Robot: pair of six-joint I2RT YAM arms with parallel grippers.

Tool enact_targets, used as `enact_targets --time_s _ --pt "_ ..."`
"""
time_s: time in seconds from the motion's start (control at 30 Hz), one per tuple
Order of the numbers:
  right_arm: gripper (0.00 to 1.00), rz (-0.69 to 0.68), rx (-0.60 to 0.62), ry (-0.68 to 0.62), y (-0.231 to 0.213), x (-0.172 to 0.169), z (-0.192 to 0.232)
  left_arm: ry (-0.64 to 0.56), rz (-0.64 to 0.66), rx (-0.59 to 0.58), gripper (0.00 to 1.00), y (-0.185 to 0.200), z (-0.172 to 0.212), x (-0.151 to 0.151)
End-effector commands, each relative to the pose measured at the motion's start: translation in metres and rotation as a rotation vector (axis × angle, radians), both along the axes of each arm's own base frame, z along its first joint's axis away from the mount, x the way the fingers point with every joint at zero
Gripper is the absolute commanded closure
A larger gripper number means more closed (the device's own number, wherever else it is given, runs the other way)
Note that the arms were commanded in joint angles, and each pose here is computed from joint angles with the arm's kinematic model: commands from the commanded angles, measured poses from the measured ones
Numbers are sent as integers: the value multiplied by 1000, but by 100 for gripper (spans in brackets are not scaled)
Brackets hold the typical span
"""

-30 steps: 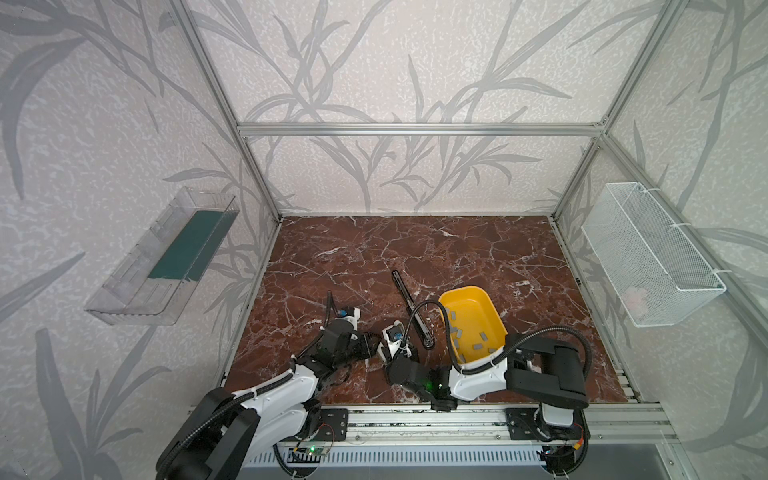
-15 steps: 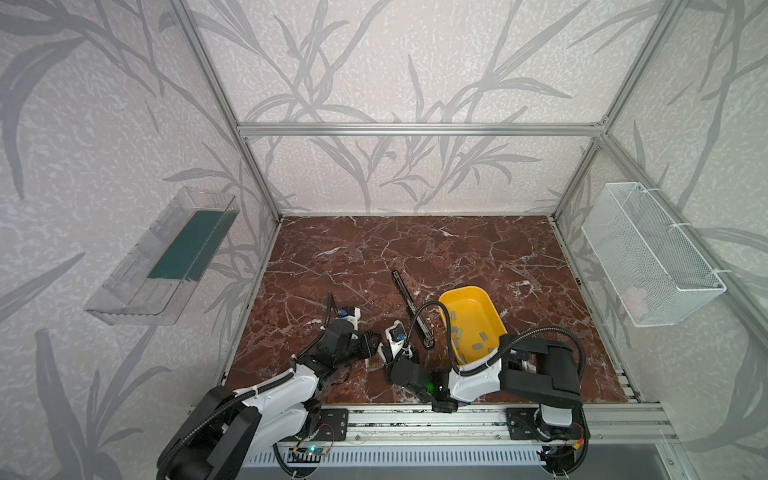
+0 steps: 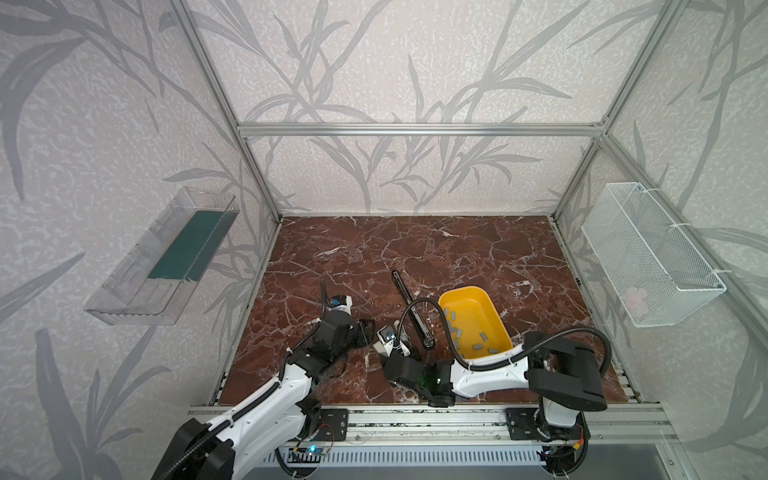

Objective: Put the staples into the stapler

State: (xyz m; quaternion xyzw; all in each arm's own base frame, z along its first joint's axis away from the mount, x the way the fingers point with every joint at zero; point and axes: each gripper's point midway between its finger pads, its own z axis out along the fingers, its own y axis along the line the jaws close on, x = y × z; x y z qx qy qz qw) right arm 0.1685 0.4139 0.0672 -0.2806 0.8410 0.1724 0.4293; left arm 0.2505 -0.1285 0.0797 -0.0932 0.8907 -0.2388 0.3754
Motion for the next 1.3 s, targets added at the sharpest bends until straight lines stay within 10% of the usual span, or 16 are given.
enact_targets --time_s 0.0,0.17,0.57,1.27 --pt "39 24 -19 -8 -6 -7 16 -3 66 83 40 19 11 5" --pt "22 62 -3 -16 -9 -22 24 -37 93 75 39 27 41 9" --pt "22 0 -122 66 -17 -24 -37 -108 196 182 29 69 79 -14" --pt "61 -155 -120 216 35 16 -101 -133 228 184 27 82 85 -28"
